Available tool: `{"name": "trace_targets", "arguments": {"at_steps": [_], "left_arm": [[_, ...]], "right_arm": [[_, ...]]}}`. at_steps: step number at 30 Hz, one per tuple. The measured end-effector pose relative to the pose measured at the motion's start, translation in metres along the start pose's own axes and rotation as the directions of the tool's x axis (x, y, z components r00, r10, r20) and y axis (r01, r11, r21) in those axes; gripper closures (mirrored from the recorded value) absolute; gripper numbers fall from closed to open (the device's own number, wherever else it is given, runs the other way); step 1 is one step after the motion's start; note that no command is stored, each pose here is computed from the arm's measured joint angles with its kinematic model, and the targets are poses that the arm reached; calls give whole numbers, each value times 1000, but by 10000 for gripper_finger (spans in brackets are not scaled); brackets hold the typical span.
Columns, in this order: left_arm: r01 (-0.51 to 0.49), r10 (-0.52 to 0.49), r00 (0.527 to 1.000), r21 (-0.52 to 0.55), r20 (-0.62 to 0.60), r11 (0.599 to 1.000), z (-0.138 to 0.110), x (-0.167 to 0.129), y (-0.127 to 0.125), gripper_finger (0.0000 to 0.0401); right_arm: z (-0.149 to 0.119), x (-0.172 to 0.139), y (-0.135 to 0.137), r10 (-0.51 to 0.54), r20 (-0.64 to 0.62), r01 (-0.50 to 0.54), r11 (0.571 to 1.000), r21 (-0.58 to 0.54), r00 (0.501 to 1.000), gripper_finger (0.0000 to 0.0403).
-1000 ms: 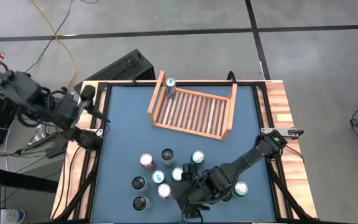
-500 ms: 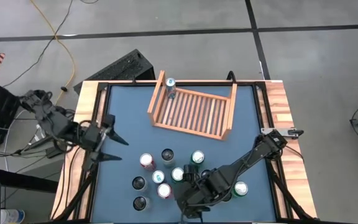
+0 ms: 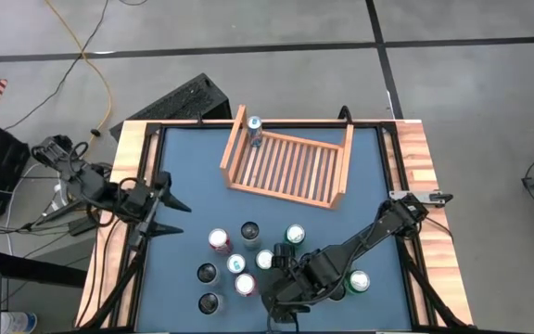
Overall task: Place canned beverage on shelf
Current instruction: Put the blue soda can on the shelf
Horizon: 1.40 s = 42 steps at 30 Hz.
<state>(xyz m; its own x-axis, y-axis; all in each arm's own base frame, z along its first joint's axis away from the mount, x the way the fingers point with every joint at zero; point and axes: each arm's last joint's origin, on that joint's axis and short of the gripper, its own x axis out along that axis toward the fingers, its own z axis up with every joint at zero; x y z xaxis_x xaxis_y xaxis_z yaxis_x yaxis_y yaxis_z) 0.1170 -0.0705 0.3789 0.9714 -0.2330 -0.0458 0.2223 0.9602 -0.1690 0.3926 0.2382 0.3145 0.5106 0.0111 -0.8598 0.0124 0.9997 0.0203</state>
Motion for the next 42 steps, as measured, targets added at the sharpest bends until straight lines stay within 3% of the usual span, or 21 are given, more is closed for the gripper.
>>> {"name": "trace_targets", "arguments": {"at_steps": [8,12,18,25,31,34,37,42], "left_arm": [[-5,5,1000,-16,-9,1000,-4,1,0,168],[-64,63,998,-49,-25,997,-8,12,-2,168],[36,-28,993,70,-118,997,-25,60,-21,168],[26,-4,982,111,-188,993,-40,106,-33,168],[9,21,981,155,-191,988,-39,150,-44,168],[15,21,973,155,-229,988,-40,177,-50,167],[57,-12,953,138,-304,989,-36,200,-57,167],[76,15,879,171,-477,982,-42,238,-68,167]], "right_arm": [[3,6,-1,0,5,0,1000,14,1000,111],[-1,11,1,11,-25,-10,999,41,1000,111],[-4,-8,0,-5,-20,8,988,151,1000,111],[-30,-55,12,-27,-68,42,975,217,997,111],[-66,-97,27,-135,-75,149,960,236,988,111],[-78,-107,40,-113,-45,120,968,220,993,111],[-88,-114,49,-97,-45,105,970,220,994,111],[-101,-122,62,-74,-37,81,970,227,997,111]]}}
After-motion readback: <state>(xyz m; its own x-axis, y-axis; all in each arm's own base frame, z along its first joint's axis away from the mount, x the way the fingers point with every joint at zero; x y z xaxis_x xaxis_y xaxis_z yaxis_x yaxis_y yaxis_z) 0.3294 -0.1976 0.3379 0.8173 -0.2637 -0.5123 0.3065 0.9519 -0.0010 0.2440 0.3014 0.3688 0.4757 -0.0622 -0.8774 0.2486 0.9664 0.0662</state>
